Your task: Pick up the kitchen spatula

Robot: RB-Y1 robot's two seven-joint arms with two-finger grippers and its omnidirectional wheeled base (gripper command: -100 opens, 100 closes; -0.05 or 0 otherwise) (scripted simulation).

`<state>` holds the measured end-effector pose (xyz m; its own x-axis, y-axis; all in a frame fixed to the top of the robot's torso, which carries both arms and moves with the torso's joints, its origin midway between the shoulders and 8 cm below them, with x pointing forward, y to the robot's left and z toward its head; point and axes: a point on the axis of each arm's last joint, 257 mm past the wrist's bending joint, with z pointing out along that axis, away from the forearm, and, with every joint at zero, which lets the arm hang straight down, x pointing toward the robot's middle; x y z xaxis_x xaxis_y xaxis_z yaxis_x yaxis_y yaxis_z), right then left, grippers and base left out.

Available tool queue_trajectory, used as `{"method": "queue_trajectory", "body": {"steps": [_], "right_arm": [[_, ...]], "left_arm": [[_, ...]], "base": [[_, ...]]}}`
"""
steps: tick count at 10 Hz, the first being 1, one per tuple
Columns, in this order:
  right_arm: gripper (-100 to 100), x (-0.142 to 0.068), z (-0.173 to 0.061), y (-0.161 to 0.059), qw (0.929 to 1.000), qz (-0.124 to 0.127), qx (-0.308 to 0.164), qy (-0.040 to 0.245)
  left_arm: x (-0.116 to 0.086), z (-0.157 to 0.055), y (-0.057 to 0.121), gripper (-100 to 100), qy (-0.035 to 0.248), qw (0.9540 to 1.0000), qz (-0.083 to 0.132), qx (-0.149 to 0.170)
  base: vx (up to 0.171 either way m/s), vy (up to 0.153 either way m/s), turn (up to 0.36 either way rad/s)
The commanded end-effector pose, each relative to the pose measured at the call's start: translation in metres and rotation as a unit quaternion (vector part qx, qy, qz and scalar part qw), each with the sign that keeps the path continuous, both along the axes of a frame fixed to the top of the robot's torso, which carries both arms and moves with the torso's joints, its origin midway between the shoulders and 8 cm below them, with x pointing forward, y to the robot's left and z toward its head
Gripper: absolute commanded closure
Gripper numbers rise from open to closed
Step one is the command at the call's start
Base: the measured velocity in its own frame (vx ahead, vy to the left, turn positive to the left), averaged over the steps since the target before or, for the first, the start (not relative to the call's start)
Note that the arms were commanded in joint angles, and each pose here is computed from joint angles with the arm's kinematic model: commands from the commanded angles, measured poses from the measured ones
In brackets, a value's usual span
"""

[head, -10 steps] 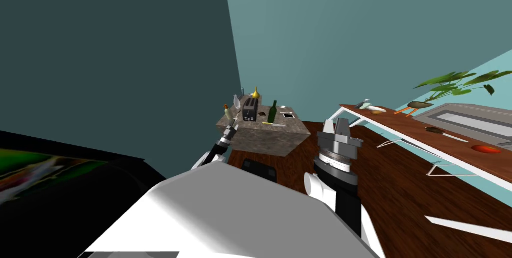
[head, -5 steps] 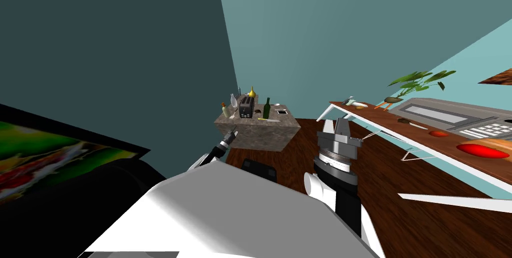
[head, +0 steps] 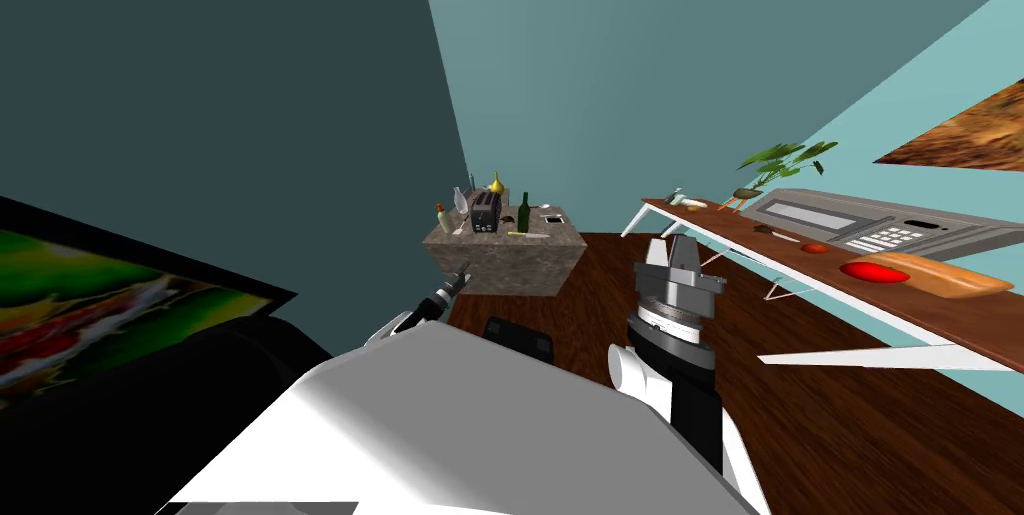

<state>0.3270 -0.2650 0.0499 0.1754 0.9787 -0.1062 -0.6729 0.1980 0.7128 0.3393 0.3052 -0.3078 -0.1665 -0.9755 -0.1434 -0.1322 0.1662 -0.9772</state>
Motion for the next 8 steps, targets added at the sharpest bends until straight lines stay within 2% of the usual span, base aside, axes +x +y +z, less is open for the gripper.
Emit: {"method": "queue_trajectory", "body": {"steps": [1, 2, 3, 5, 6, 7, 8], "right_arm": [[0, 0.000, 0.000, 0.000, 1.0000, 0.000, 0.000, 0.000], [0, 0.000, 0.000, 0.000, 1.0000, 0.000, 0.000, 0.000], [0, 0.000, 0.000, 0.000, 1.0000, 0.000, 0.000, 0.000], [0, 0.000, 0.000, 0.000, 1.0000, 0.000, 0.000, 0.000], [0, 0.000, 0.000, 0.000, 1.0000, 0.000, 0.000, 0.000], [0, 0.000, 0.000, 0.000, 1.0000, 0.000, 0.000, 0.000], [0, 0.000, 0.000, 0.000, 1.0000, 0.000, 0.000, 0.000]], "left_arm": [[-0.012, -0.029, 0.017, -100, 0.043, 0.9990, 0.001, 0.015], [-0.015, -0.033, 0.024, -100, 0.050, 0.9984, -0.002, 0.025], [-0.024, -0.052, 0.036, -100, 0.079, 0.9963, 0.000, 0.034], [-0.028, -0.058, 0.046, -100, 0.090, 0.9948, -0.002, 0.048], [-0.038, -0.073, 0.063, -100, 0.118, 0.9909, -0.003, 0.064], [-0.043, -0.079, 0.072, -100, 0.128, 0.9891, -0.001, 0.073], [-0.052, -0.091, 0.089, -100, 0.154, 0.9842, 0.000, 0.088]], "base": [[-0.061, -0.074, -0.135], [-0.058, -0.072, -0.091], [-0.052, -0.077, -0.190], [-0.032, -0.044, -0.039], [-0.025, -0.053, -0.220], [-0.026, -0.051, -0.103], [-0.026, -0.071, -0.231]]}}
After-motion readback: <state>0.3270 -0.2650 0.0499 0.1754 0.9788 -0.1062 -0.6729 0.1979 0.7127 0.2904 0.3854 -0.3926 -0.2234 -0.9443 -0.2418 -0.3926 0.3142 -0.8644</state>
